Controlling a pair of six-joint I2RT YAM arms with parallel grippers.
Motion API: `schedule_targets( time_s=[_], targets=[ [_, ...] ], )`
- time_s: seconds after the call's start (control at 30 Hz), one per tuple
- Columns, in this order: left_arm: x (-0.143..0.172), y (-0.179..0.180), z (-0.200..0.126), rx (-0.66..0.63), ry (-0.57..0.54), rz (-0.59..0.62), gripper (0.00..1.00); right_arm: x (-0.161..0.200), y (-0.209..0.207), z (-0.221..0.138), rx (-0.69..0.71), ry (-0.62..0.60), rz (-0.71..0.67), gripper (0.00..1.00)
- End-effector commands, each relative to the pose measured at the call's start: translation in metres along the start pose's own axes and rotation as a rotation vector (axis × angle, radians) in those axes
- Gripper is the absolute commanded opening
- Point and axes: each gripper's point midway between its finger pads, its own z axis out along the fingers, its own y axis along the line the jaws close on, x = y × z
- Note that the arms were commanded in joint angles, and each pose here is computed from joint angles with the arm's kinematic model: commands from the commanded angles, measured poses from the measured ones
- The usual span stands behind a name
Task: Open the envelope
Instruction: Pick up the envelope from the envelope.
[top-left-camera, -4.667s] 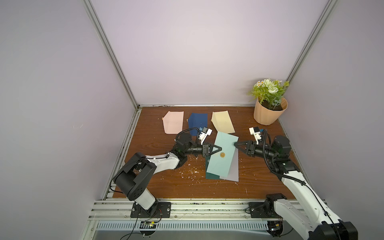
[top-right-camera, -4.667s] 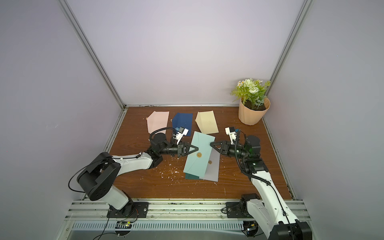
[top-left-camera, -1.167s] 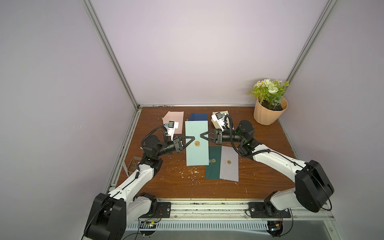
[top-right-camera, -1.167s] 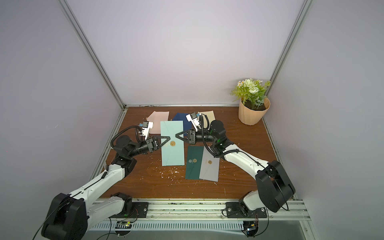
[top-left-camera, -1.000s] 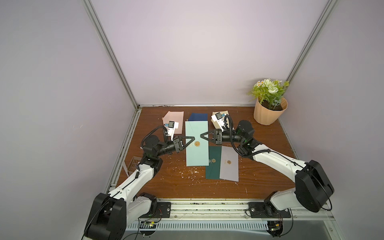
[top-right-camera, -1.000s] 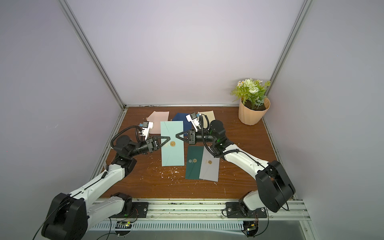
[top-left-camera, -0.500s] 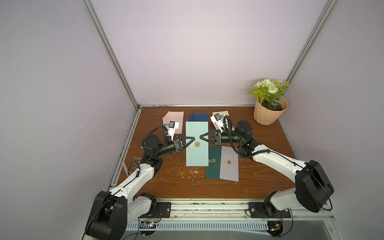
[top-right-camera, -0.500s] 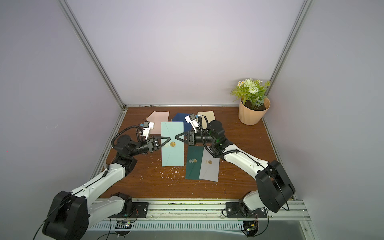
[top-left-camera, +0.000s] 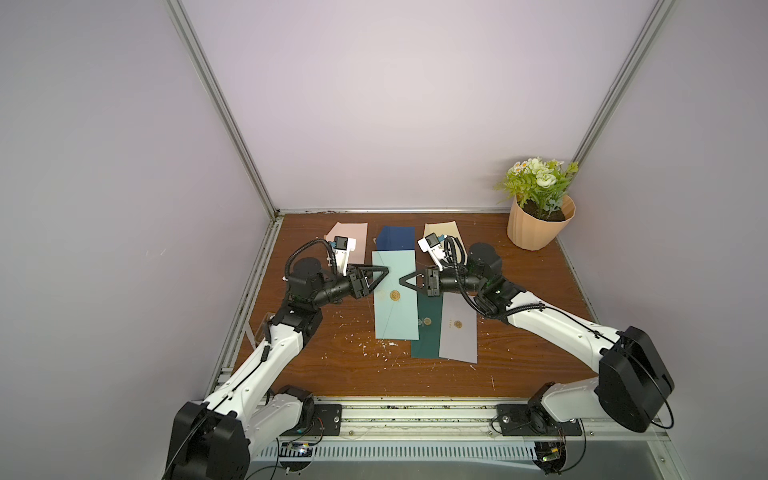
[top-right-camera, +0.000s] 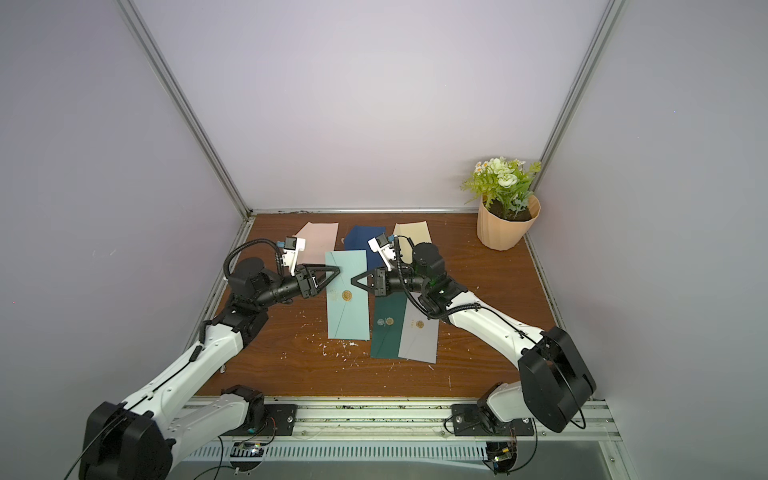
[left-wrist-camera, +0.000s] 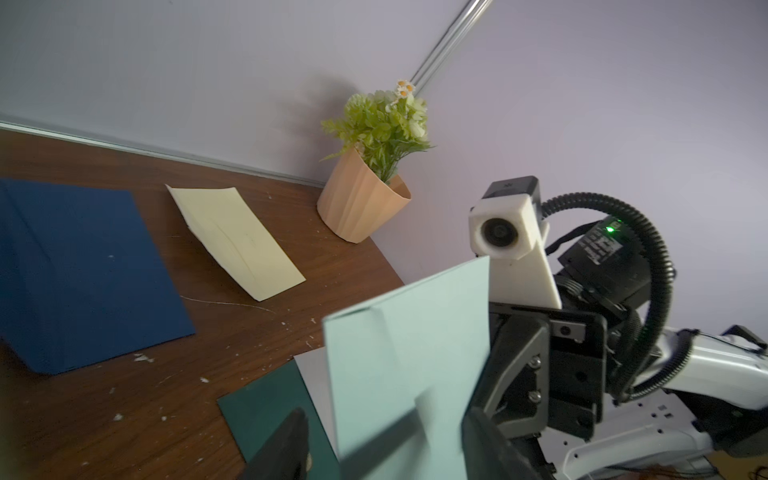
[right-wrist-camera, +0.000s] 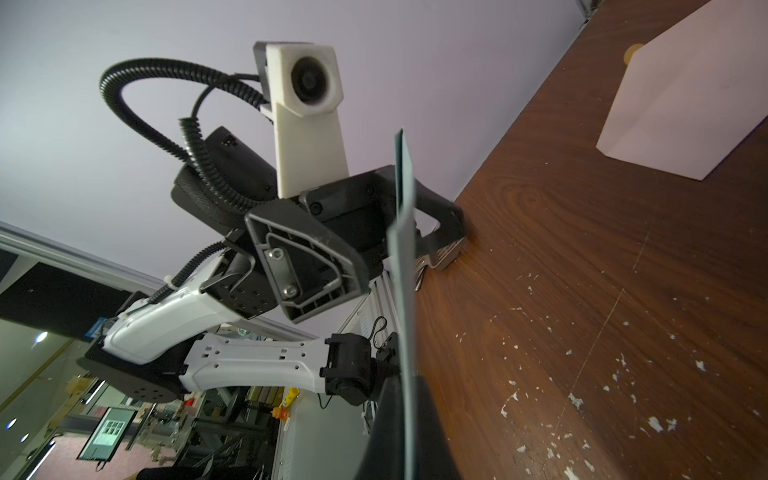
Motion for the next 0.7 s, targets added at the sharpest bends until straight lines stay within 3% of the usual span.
schedule_targets(
  time_s=[0.0,0.27,0.4,0.67],
  targets=[
    [-0.002,0.027,-0.012,-0.206,-0.003,0.081,0.61,-0.032,0.015,-0.018,0.088,-0.125,-0.069,0.0],
    [0.024,0.025,0.0,-0.396,0.07,0.254,0.61,-0.051,-0.008,-0.041,0.318,-0.258,-0.026,0.0],
    [0.038,0.014,0.009,-0.436,0.108,0.341,0.61,-0.057,-0.017,-0.045,0.426,-0.274,-0.031,0.0],
    [0.054,0.009,0.017,-0.468,0.152,0.408,0.61,-0.063,-0.023,-0.045,0.507,-0.285,-0.017,0.0]
  ],
)
